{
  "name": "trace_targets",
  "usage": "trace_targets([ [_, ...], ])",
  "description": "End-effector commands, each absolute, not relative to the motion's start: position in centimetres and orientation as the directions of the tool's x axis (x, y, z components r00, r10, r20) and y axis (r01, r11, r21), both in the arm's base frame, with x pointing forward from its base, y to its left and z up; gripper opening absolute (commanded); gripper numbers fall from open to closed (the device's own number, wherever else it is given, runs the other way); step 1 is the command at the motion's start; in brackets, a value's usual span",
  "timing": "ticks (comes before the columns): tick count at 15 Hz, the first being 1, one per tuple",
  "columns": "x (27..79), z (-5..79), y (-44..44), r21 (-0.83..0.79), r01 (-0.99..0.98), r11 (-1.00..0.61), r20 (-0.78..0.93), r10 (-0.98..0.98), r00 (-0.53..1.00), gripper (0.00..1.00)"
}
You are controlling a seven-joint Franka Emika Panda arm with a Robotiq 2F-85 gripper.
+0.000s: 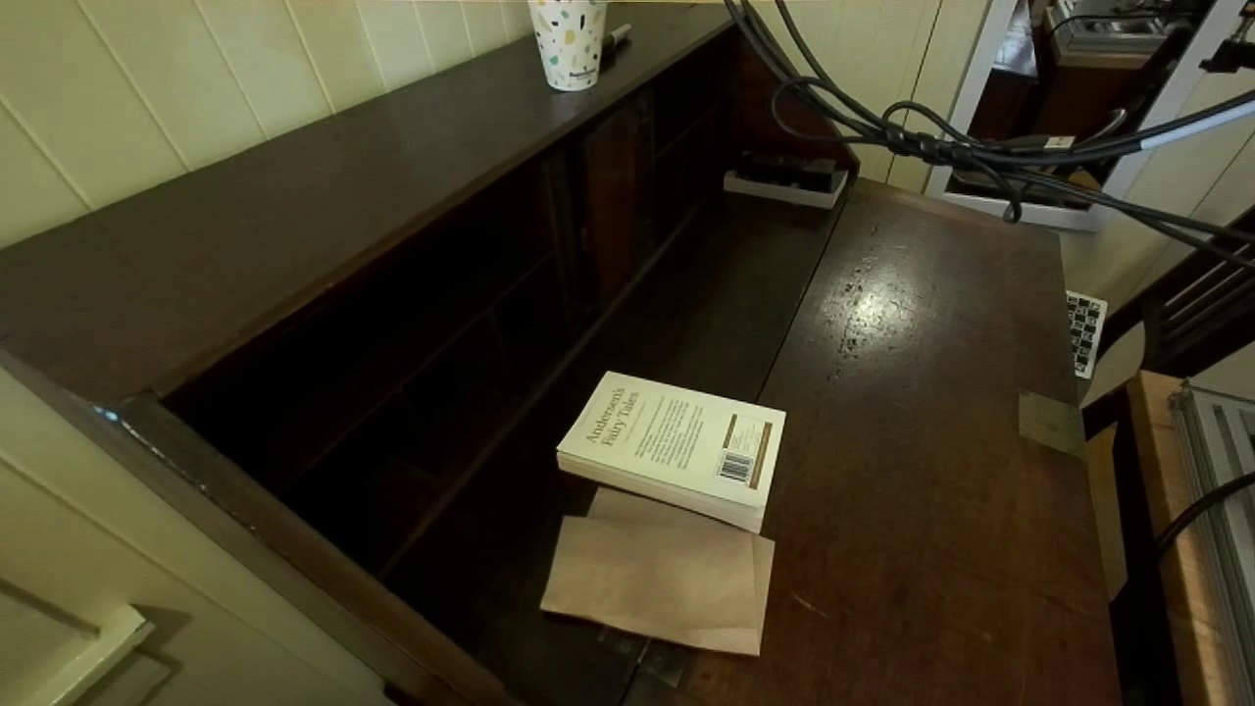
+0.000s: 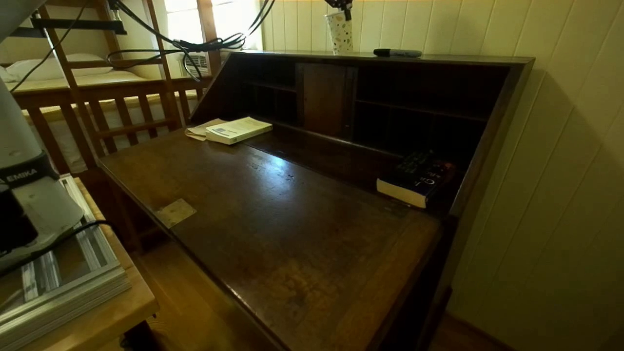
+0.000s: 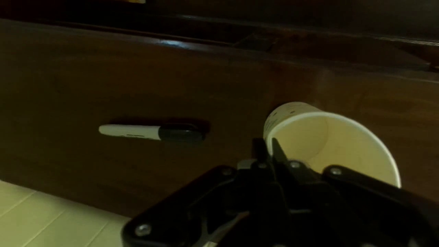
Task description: Take the marker out of the coffee cup then place the coffee cup upside down.
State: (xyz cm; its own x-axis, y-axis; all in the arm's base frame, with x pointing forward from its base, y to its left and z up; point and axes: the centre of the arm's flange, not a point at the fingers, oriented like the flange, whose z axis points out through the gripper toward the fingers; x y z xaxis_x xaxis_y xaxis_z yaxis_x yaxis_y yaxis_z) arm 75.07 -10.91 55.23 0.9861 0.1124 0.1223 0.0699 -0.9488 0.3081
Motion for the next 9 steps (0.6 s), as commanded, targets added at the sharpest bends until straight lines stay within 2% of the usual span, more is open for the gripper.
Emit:
trace_targets([
  [1,79.1,55.7,-11.0,0.429,0.124,-0.895,0.088,0.177,0.980,0.01],
  [9,80.0,55.3,-8.8,0.555,0.192,-0.809,0.062,0.270,0.961,0.01],
])
